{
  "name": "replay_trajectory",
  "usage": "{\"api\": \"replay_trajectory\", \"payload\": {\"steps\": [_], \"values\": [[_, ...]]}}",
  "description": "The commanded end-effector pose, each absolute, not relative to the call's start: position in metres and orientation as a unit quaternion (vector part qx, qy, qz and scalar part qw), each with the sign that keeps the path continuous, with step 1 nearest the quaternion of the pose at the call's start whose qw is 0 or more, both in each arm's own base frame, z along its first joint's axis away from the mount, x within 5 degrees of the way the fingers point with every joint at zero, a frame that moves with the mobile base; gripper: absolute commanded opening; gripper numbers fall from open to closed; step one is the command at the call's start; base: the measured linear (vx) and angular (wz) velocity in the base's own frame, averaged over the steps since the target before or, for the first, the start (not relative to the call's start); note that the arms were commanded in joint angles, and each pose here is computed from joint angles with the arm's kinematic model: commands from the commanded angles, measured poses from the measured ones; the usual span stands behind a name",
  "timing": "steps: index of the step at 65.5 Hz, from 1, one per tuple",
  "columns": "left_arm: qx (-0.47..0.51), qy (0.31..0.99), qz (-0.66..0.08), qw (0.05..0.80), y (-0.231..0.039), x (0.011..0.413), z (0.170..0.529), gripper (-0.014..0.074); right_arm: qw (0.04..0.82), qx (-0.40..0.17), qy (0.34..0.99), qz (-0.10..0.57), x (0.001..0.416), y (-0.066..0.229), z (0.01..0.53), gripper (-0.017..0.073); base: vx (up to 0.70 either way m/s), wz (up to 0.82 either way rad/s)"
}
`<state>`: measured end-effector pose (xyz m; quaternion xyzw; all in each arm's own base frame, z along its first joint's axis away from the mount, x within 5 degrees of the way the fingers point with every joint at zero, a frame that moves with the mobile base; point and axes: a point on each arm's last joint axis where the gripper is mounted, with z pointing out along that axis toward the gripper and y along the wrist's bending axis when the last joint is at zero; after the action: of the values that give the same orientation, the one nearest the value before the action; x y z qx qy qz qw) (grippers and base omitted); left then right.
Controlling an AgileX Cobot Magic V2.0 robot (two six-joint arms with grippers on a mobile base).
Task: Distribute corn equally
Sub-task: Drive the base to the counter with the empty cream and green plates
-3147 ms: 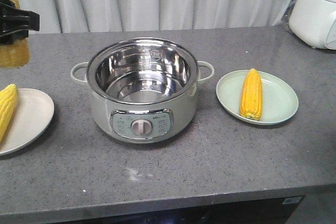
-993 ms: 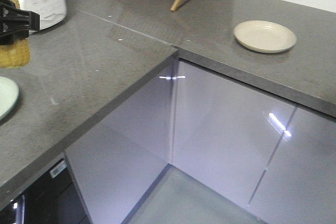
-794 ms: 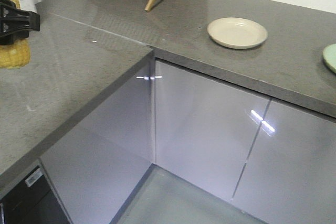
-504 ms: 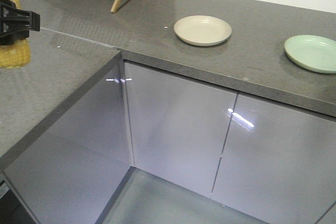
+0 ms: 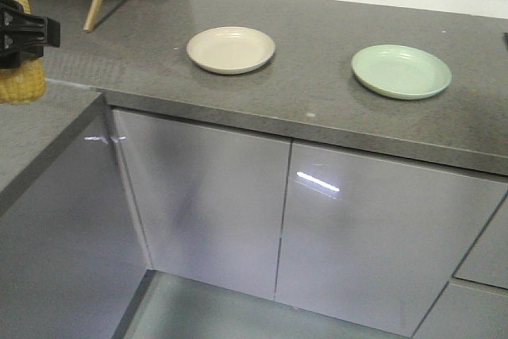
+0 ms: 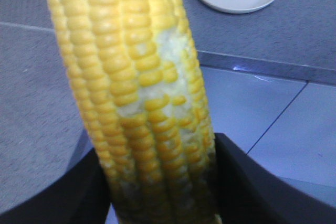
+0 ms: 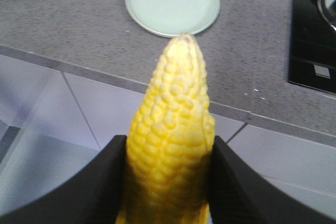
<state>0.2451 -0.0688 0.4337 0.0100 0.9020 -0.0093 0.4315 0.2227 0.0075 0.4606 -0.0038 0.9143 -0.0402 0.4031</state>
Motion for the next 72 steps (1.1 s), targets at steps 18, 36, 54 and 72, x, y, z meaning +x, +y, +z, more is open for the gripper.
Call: {"api": "replay_trajectory", "payload": {"steps": [18,36,54,72], "values": [[0.009,0.879,-0.019,0.477,-0.0665,0.2406,0.4514,0.0146,0.452,-0.002,0.891,-0.048,0.2172,0.0047,0.4764,0.0186,0.09,-0.34],[0.009,0.879,-0.019,0.477,-0.0665,0.2406,0.4514,0.0146,0.452,-0.002,0.891,-0.048,0.2172,0.0047,0.4764,0.0186,0.10,-0.30],[0.009,0.879,-0.019,0.477,-0.0665,0.2406,0.4514,0.0146,0.452,-0.002,0.891,-0.048,0.2172,0.0047,0.4764,0.0186,0.10,-0.17],[0.009,0.879,-0.019,0.477,-0.0665,0.2406,0.4514,0.0146,0.452,-0.002,0.891,-0.048,0.2172,0.0047,0.4764,0.0186,0.11,-0.07]]}}
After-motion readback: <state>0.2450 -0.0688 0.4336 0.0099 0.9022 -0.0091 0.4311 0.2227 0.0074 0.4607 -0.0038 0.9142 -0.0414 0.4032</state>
